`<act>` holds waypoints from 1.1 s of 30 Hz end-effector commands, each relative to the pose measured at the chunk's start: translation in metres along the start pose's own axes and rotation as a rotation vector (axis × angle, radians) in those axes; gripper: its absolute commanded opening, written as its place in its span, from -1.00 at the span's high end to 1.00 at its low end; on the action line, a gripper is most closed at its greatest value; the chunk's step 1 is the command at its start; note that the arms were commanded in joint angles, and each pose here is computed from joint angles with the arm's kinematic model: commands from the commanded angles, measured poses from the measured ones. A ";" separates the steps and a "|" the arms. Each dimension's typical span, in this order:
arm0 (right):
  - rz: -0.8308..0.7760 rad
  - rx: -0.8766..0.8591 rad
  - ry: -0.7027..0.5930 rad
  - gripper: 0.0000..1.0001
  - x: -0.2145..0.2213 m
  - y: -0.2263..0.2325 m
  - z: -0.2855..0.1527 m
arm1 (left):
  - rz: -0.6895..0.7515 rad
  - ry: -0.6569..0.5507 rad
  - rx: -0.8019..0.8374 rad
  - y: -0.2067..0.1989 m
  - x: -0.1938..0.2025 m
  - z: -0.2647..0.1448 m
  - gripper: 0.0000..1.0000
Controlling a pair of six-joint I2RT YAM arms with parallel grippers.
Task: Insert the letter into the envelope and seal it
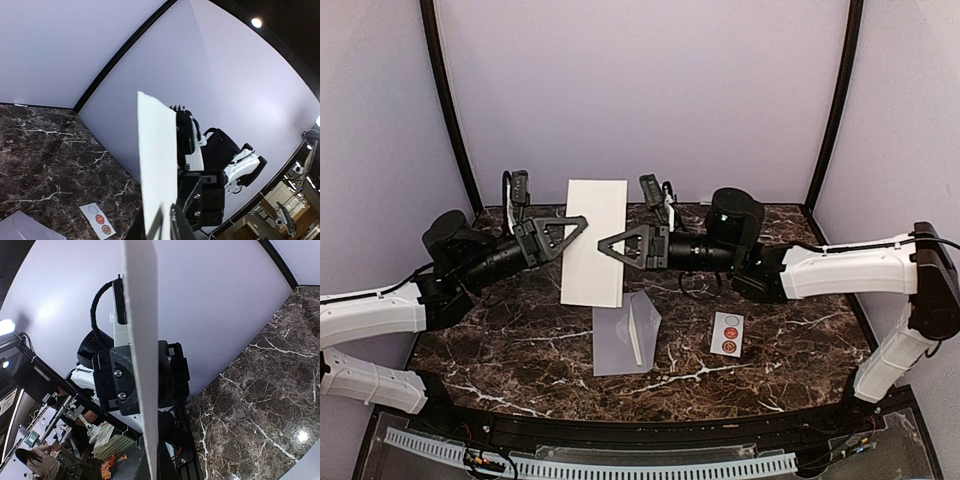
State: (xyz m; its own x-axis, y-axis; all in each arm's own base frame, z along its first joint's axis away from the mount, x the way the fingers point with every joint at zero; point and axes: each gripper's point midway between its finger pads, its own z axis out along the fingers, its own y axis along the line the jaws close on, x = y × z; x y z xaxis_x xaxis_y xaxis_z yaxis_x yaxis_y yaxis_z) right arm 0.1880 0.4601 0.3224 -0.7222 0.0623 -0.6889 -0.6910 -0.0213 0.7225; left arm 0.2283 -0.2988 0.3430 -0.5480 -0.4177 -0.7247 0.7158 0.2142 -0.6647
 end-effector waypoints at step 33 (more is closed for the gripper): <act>0.313 0.885 0.226 1.00 0.100 -0.212 -0.106 | -0.408 0.540 -0.684 0.207 0.193 -0.082 -0.29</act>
State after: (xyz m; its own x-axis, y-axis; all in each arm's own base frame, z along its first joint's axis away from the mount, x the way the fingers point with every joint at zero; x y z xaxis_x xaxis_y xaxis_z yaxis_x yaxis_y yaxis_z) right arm 0.2580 0.3691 0.1100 -0.9189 0.0014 -0.3945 -0.2668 0.7343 0.6241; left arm 0.2402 -0.2582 0.0563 -0.9371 -0.1691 -0.3054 0.1019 0.7043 -0.7025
